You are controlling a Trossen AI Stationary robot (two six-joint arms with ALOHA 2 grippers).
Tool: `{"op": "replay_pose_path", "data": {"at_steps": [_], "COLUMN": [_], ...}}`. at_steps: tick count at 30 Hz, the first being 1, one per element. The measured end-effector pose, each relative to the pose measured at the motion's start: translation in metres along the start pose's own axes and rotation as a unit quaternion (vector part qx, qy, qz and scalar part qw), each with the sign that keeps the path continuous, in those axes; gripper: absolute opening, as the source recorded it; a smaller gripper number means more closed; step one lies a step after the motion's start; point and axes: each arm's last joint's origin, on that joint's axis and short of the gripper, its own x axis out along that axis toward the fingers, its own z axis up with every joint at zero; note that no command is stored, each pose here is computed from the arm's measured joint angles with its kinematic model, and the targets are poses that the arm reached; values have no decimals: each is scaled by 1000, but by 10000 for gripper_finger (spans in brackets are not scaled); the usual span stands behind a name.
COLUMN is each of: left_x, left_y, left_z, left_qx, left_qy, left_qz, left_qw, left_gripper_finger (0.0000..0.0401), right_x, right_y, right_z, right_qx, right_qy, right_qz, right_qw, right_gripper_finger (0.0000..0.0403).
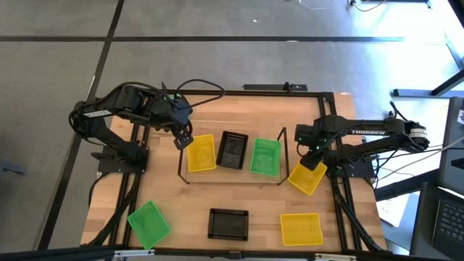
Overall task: Stack baskets on shelf by color
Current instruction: Stack the top yellow bin on top of the yellow bin on the shelf
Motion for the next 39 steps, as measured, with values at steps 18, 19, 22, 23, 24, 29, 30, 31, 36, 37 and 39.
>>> {"op": "replay_pose_path", "data": {"at_steps": [18,19,22,23,24,29,30,31,36,37,39], "left_x": [0,0,0,0,0,0,0,0,0,0,0], "left_y": [0,0,0,0,0,0,0,0,0,0,0], "left_z": [1,1,1,1,1,1,1,1,1,1,1], "left_qx": [-2,-2,-2,-2,-2,-2,-2,-2,-2,-2,-2], "left_qy": [-3,-3,-3,-3,-3,-3,-3,-3,-3,-3,-3], "left_qz": [-2,-2,-2,-2,-2,-2,-2,-2,-2,-2,-2], "left_qw": [1000,1000,1000,1000,1000,1000,1000,1000,1000,1000,1000], "left_gripper_finger": [0,0,0,0,0,0,0,0,0,0,0], "right_x": [13,13,13,13,13,13,13,14,24,27,32], "right_y": [-4,-4,-4,-3,-3,-1,-1,-1,-4,-5,-7], "right_z": [2,2,3,4,5,7,7,7,4,4,2], "right_qx": [23,27,34,37,44,57,57,59,75,75,75], "right_qy": [-24,-25,-31,-35,-39,-49,-48,-48,-33,-30,-26], "right_qz": [-37,-37,-33,-30,-28,-15,-13,-13,-15,-18,-23], "right_qw": [999,999,998,998,998,997,997,997,997,997,997], "right_gripper_finger": [74,74,74,74,74,74,74,74,74,74,74]}}
